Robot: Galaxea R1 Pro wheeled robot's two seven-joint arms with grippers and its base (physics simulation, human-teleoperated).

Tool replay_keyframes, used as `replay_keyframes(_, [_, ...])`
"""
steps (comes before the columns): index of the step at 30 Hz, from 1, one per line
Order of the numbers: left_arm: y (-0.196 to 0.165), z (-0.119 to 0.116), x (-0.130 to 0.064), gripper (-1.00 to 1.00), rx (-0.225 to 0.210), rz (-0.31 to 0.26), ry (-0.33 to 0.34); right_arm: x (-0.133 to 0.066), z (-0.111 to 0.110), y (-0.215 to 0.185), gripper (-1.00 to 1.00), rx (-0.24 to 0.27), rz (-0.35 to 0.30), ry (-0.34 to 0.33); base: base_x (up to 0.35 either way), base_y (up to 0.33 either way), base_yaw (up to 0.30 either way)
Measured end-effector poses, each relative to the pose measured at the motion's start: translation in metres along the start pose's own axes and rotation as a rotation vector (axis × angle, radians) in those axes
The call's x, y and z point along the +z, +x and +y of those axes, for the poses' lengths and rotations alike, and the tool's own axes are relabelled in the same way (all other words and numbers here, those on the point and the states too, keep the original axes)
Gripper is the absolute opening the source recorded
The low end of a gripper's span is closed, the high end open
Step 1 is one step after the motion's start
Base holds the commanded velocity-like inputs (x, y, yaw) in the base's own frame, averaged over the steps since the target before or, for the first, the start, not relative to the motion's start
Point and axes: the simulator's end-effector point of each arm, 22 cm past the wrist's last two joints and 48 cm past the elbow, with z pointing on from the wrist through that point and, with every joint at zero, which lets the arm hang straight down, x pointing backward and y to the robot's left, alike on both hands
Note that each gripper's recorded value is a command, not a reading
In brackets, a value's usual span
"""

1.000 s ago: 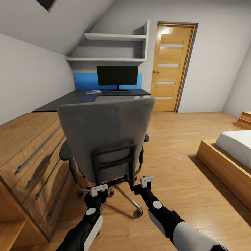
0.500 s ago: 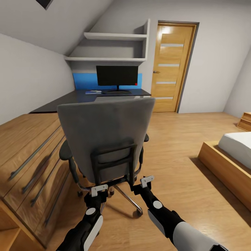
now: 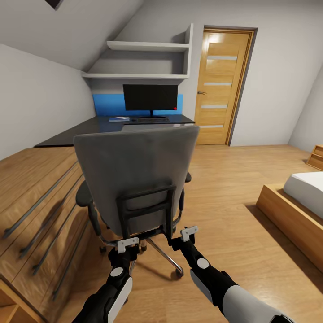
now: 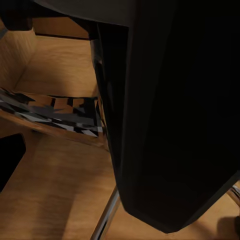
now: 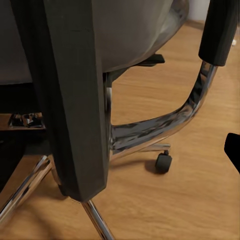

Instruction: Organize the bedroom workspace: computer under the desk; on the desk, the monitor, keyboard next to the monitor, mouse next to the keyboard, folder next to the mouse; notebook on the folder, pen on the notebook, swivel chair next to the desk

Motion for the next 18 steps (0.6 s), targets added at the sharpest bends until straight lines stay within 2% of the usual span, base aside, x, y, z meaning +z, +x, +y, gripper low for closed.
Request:
replay_keyframes(13, [-0.0001, -0.0001, 0.0, 1.0, 0.001, -0.001, 0.0, -0.0001, -0.0008, 0.0001, 1.0, 0.001, 0.0, 0.002, 0.078, -0.191, 0.0])
replay_keyframes(18, [0.0002, 0.0001, 0.0002, 1.0, -0.001, 0.001, 0.0, 0.0, -0.0007, 0.0001, 1.0, 0.001, -0.001, 0.002, 0.029, -0.075, 0.0])
